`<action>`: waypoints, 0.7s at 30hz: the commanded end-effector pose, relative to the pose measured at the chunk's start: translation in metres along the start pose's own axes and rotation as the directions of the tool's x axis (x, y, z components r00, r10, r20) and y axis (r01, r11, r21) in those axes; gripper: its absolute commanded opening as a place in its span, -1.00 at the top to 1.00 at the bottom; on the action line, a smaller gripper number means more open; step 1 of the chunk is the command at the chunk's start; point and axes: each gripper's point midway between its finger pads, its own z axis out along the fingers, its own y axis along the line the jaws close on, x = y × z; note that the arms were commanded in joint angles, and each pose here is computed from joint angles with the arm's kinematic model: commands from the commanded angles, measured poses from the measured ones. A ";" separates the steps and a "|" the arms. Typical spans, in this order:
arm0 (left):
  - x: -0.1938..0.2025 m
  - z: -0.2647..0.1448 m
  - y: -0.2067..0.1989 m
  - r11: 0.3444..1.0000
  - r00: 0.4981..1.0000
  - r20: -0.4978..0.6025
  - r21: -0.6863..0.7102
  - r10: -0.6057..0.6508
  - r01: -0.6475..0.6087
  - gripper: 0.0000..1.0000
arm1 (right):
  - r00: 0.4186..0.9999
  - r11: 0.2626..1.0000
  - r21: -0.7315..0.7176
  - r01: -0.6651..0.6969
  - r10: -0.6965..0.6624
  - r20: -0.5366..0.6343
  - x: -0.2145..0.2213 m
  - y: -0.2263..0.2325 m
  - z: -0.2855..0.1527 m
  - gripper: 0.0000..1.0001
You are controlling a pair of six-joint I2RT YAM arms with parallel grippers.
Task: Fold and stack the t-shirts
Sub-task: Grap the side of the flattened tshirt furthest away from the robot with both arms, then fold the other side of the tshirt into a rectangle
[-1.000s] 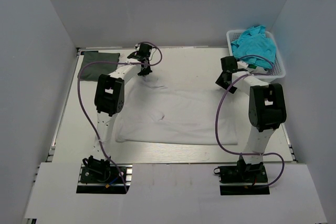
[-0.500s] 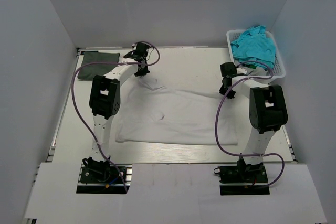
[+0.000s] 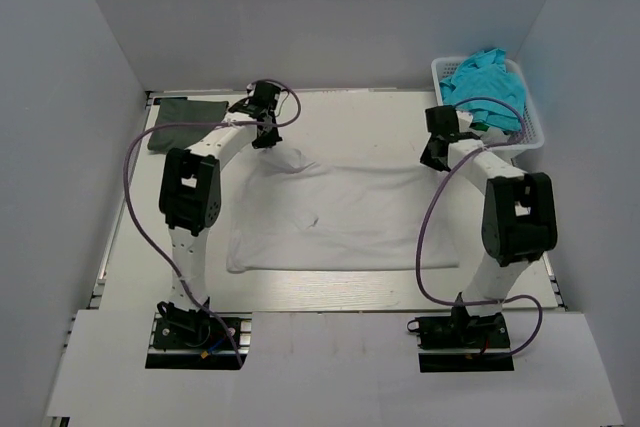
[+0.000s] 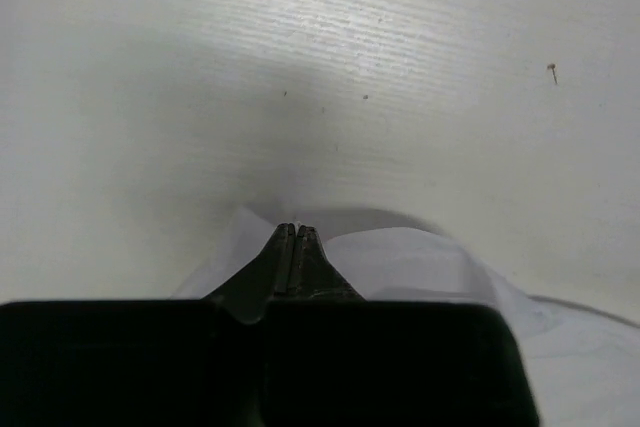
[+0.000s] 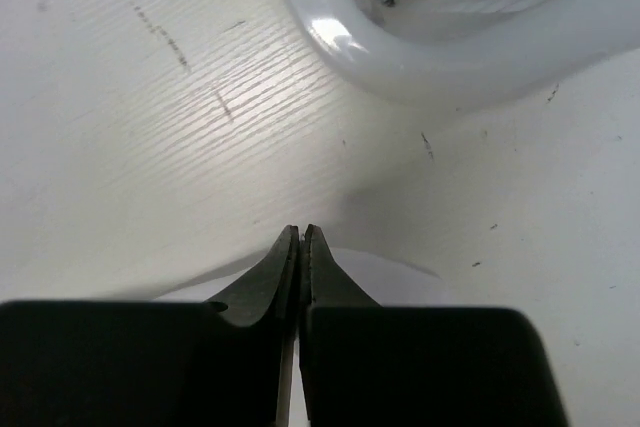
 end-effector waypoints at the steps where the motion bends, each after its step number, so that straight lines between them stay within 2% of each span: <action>1: -0.023 -0.060 0.007 0.996 0.994 0.075 0.041 -0.077 0.074 1.00 | 0.992 0.990 -0.116 0.074 -0.061 0.113 -0.018 0.008 -0.029 1.00; 2: -0.019 -0.066 0.007 0.995 0.994 0.068 0.050 -0.090 0.087 1.00 | 0.992 0.981 -0.170 0.091 -0.074 0.100 -0.012 0.015 -0.033 1.00; 3: -0.011 -0.077 0.014 0.994 0.993 0.063 0.049 -0.101 0.098 1.00 | 0.988 0.976 -0.195 0.099 -0.074 0.133 -0.019 0.015 -0.044 1.00; 5: -0.001 -0.088 0.019 0.990 0.990 0.053 0.056 -0.129 0.126 1.00 | 0.987 0.966 -0.222 0.132 -0.109 0.114 0.001 0.013 -0.043 1.00; 6: 0.017 -0.089 0.025 0.990 0.991 0.021 0.047 -0.131 0.130 1.00 | 0.986 0.963 -0.233 0.133 -0.105 0.131 0.002 0.010 -0.050 1.00; 7: 0.014 -0.106 0.023 0.988 0.988 0.051 0.073 -0.143 0.139 1.00 | 0.986 0.963 -0.233 0.135 -0.106 0.132 0.005 0.008 -0.051 1.00; 9: 0.038 -0.111 0.030 0.985 0.988 0.011 0.074 -0.155 0.153 1.00 | 0.985 0.966 -0.224 0.131 -0.102 0.139 0.011 0.000 -0.054 1.00; 11: 0.044 -0.132 0.038 0.979 0.982 0.025 0.086 -0.189 0.186 1.00 | 0.985 0.967 -0.214 0.139 -0.113 0.129 0.020 -0.006 -0.053 1.00; 16: 0.098 -0.152 0.050 0.966 0.976 -0.050 0.139 -0.212 0.217 1.00 | 0.984 0.964 -0.228 0.135 -0.104 0.143 0.025 -0.011 -0.064 1.00; 17: 0.119 -0.149 0.056 0.968 0.975 -0.085 0.131 -0.204 0.213 1.00 | 0.985 0.966 -0.219 0.135 -0.107 0.134 0.031 -0.016 -0.062 1.00; 18: 0.121 -0.157 0.055 0.956 0.968 -0.076 0.159 -0.238 0.247 1.00 | 0.984 0.967 -0.220 0.131 -0.100 0.146 0.028 -0.017 -0.066 1.00; 21: 0.155 -0.159 0.058 0.942 0.953 -0.149 0.175 -0.262 0.286 1.00 | 0.985 0.969 -0.212 0.125 -0.096 0.141 0.034 -0.023 -0.067 1.00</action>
